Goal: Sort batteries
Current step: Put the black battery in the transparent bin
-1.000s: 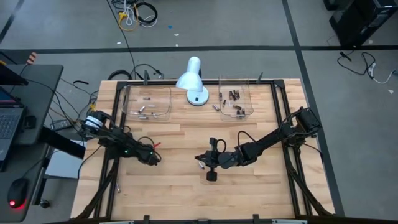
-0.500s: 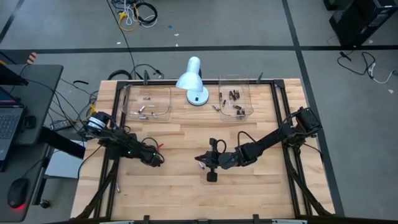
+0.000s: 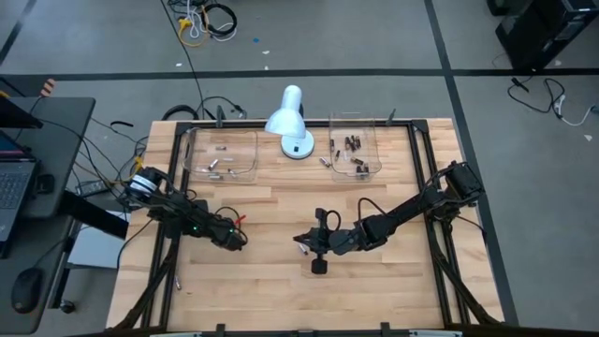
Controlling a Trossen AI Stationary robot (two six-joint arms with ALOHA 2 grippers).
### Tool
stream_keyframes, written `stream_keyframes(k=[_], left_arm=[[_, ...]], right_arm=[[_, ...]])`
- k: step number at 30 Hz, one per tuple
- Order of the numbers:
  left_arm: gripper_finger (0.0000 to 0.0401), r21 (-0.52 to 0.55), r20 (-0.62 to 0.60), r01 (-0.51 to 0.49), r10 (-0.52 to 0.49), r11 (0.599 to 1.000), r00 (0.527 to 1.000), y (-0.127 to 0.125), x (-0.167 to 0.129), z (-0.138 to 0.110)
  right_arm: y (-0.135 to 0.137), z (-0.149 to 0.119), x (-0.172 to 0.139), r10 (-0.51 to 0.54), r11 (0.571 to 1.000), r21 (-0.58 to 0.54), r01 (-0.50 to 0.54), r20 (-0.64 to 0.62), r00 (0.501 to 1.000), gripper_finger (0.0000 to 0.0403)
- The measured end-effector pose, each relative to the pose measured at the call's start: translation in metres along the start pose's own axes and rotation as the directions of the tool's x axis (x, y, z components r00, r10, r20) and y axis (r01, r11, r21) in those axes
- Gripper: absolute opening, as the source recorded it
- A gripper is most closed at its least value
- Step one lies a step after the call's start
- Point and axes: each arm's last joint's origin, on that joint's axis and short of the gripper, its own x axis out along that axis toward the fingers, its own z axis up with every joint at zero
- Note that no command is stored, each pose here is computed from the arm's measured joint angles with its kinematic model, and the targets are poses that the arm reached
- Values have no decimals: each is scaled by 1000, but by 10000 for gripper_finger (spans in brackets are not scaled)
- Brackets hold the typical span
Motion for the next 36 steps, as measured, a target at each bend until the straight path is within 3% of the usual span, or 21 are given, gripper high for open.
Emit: stream_keyframes(k=[7, 17, 22, 28, 34, 36], left_arm=[[14, -16, 3, -63, 63, 998, 998, 4, 0, 2], [14, 7, 19, -59, 59, 998, 998, 2, 0, 1], [14, -3, 18, -10, 10, 1000, 1000, -1, 3, -1], [14, -13, 14, -52, 52, 999, 999, 2, 2, 1], [14, 34, 31, 34, -35, 999, 999, -4, -1, -3], [14, 125, 74, 73, -82, 990, 994, -6, -7, -2]], right_arm=[[2, 0, -1, 7, 1000, 0, -7, 5, 1000, 0], [3, 1, -1, 8, 1000, 3, -8, 12, 1000, 0], [5, 1, -2, 16, 1000, 4, -16, 12, 1000, 0], [9, 0, -4, 25, 1000, 1, -25, 13, 1000, 0], [9, 0, -4, 26, 1000, 1, -26, 13, 1000, 0], [9, 0, -4, 27, 1000, 0, -27, 14, 1000, 0]])
